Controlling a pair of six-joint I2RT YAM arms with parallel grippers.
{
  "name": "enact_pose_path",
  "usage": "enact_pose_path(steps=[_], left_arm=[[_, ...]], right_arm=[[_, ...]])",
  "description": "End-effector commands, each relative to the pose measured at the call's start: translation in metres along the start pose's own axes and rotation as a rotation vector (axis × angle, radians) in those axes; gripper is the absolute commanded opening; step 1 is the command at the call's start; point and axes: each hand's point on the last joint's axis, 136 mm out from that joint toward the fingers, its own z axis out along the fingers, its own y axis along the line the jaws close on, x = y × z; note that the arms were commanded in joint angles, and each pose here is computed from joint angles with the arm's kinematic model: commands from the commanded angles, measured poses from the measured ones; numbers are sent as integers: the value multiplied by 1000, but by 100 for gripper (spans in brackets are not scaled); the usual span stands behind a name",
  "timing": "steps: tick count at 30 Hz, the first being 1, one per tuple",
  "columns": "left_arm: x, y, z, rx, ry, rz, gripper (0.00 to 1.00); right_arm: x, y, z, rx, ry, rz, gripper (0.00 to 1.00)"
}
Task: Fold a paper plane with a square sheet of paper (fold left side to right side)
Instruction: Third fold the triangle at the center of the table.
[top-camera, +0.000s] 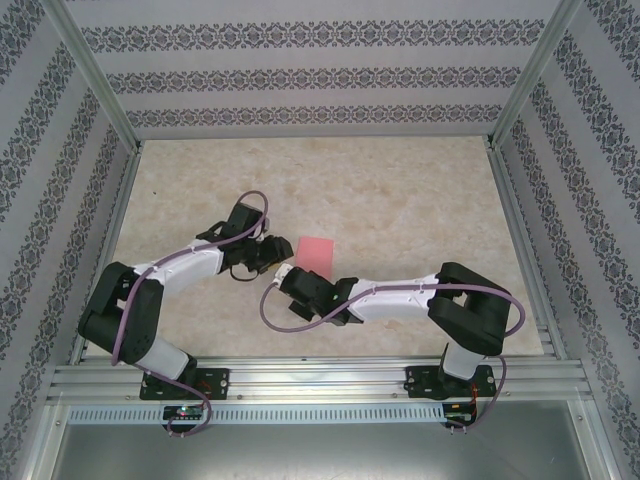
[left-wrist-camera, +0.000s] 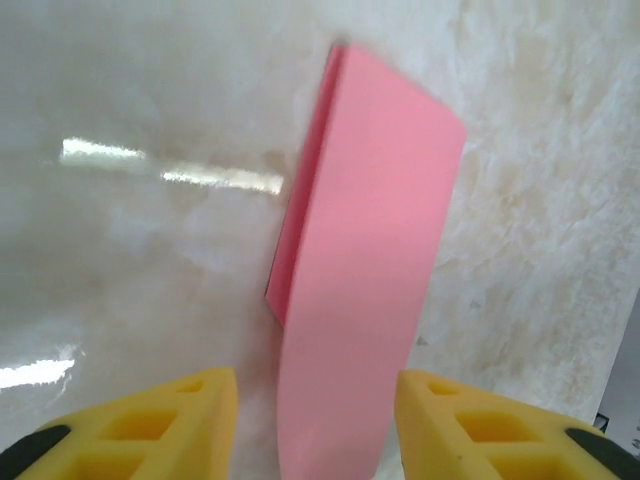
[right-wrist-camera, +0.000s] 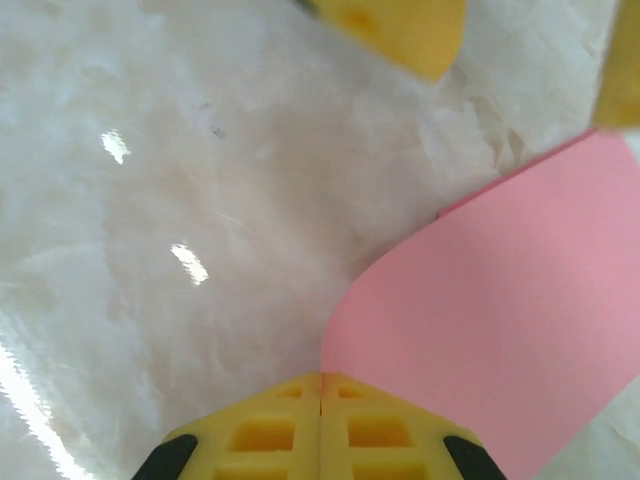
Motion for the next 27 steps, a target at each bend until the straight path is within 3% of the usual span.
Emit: enact_pose_path(steps=[1,8,12,27], left_arm=[[-13,-16,-9,5,-2,73,45],[-27,-38,28,104,69,83,33],[-27,-52,49,165,114,101,31],[-20,-31,107,58,217,126,27]], right_arm=[[1,0,-2,-20,-7,17,0],[3,-1,-2,-23,-12,33,0],[5,-2,-2,-26,-9,39,0],[6,-1,0,-90,-5,89,0]])
